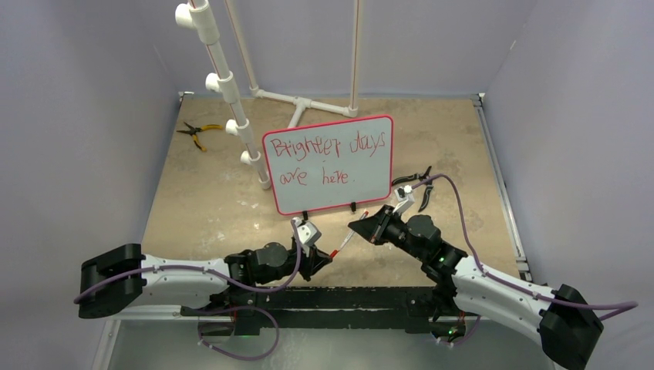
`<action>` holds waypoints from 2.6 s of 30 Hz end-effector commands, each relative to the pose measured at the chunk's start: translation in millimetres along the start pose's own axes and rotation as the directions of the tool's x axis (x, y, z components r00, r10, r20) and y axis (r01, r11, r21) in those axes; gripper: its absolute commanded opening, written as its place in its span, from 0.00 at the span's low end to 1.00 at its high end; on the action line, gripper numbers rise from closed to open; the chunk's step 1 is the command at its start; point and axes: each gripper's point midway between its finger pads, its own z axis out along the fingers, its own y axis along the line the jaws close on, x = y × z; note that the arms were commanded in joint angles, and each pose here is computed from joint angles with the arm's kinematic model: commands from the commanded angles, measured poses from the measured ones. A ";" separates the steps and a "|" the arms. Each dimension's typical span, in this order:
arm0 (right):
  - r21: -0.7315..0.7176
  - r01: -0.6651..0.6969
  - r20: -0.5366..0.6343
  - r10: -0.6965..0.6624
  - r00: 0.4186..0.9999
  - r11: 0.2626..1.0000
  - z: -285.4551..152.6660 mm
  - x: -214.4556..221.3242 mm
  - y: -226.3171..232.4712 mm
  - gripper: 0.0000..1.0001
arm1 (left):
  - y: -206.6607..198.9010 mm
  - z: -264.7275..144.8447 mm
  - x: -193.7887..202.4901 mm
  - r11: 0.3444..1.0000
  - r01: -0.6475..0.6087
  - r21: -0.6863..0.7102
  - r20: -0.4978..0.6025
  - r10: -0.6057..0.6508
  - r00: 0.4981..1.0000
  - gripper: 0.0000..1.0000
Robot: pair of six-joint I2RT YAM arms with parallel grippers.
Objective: Write a sentence on the whiteboard
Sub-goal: Close the whiteboard marker.
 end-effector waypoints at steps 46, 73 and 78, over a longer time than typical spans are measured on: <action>-0.066 -0.008 -0.006 0.008 1.000 0.998 1.2 -0.8 15.0 0.00 | -9.2 4.2 -22.7 1.000 0.010 0.023 0.095 -0.012 0.995 0.00; -0.019 0.247 -0.155 -0.247 0.957 0.969 19.7 38.6 -13.5 0.00 | 3.8 29.4 -57.8 0.996 -0.046 -0.073 0.257 0.064 0.964 0.00; 0.017 0.298 -0.179 -0.291 0.940 0.954 25.0 51.7 -16.4 0.00 | 5.9 35.2 -52.8 0.998 -0.032 -0.057 0.260 0.046 0.964 0.00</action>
